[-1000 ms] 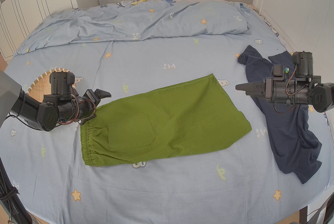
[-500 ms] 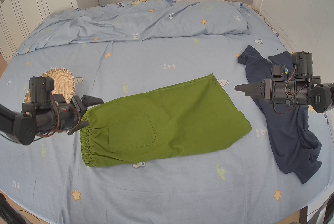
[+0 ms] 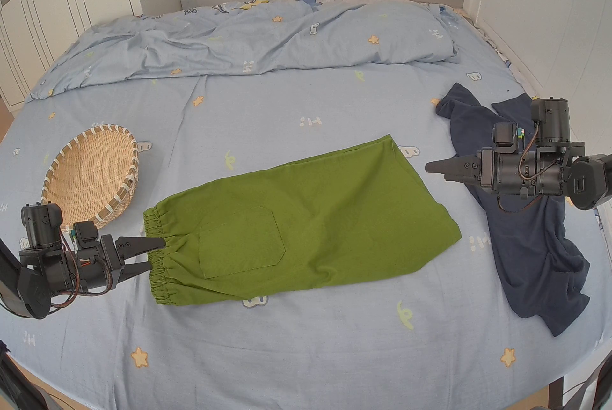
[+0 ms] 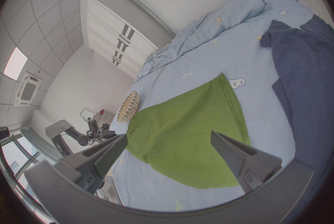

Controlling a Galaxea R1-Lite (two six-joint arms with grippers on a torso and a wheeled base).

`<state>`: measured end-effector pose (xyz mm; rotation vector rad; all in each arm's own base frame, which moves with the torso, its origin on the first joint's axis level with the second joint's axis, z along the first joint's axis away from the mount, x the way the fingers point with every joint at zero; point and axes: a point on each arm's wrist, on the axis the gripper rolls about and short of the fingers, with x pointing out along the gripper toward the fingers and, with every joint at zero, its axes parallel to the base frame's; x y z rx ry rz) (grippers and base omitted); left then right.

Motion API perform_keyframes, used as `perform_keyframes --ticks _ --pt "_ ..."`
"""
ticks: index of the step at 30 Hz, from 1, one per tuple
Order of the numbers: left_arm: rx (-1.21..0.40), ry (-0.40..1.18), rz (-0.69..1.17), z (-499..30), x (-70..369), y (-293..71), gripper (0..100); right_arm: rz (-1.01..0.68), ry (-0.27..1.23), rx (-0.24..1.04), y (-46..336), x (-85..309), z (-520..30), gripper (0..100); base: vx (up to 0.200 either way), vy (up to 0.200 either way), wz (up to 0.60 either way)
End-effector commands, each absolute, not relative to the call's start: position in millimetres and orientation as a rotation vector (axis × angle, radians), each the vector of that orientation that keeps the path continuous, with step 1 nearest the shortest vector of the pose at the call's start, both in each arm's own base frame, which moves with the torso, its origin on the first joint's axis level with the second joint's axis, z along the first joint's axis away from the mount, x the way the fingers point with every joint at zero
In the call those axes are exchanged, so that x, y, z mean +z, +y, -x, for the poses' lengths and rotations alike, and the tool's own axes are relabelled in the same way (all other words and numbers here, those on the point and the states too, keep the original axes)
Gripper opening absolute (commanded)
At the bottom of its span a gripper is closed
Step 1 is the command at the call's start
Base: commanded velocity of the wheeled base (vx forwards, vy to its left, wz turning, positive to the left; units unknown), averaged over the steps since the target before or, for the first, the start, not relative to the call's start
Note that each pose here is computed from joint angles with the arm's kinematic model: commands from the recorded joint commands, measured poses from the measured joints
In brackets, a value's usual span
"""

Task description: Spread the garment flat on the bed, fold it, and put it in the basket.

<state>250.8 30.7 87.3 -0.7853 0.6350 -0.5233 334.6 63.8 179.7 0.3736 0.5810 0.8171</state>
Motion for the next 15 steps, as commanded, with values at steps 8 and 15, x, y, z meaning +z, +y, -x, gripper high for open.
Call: perform_keyframes --ticks 8,15 --pt "-0.434 0.696 0.818 -267.4 41.9 43.5 100 -0.373 0.587 0.823 65.7 177.9 -334.7 100 0.0 0.0 0.0" --pt "-0.45 0.674 0.779 -282.0 31.8 31.9 100 -0.371 0.59 0.826 67.3 177.4 -334.7 100 0.0 0.0 0.0"
